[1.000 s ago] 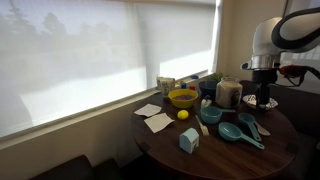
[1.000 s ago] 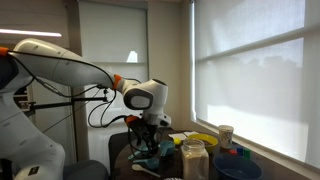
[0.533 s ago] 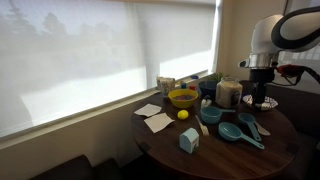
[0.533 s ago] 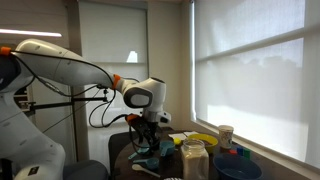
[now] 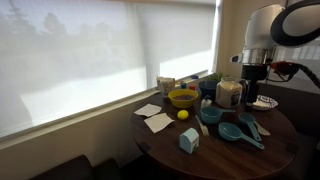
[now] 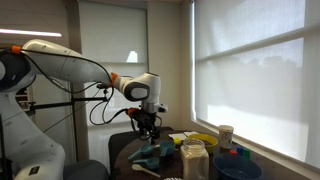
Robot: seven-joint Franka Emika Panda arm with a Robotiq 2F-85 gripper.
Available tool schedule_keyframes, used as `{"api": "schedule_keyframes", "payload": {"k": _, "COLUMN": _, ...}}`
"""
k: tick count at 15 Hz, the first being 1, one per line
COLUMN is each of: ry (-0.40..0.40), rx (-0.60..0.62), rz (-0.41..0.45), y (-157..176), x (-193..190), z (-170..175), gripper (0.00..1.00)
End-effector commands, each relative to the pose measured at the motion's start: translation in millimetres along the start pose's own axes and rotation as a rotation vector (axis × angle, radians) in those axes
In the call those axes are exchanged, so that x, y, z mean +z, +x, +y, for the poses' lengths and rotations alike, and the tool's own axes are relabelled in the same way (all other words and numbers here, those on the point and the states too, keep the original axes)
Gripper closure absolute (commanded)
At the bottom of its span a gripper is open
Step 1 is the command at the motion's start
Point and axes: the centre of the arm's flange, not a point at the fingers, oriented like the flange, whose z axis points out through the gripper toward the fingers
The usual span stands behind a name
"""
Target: Put the medium soup ladle in the large soup ladle and the small soup ladle in the medium soup ladle
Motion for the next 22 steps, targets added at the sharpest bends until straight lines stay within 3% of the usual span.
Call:
{"api": "schedule_keyframes", "payload": {"k": 1, "ry": -0.005, "rx": -0.011, "rz": 0.004, "y": 3, "x": 1, "z": -4, "gripper": 0.0}}
{"api": "schedule_keyframes", "payload": {"k": 5, "ry": -0.012, "rx": -0.023, "rz": 0.006, "y": 8, "x": 4, "z": -9, "gripper": 0.0}}
{"api": "schedule_keyframes", "payload": {"k": 8, "ry": -0.092, "rx": -0.129, "rz": -0.059, "y": 11, "x": 19, "z": -20, "gripper": 0.0}}
{"api": "schedule_keyframes", "payload": {"k": 14, "ry": -0.14, "rx": -0.244, "rz": 0.004, "y": 20, "x": 38, "z": -41, "gripper": 0.0}}
{"api": "schedule_keyframes", "payload": {"k": 22, "ry": -0.147, "rx": -0.217, "rz": 0.046, "y": 17, "x": 62, "z": -42, "gripper": 0.0}}
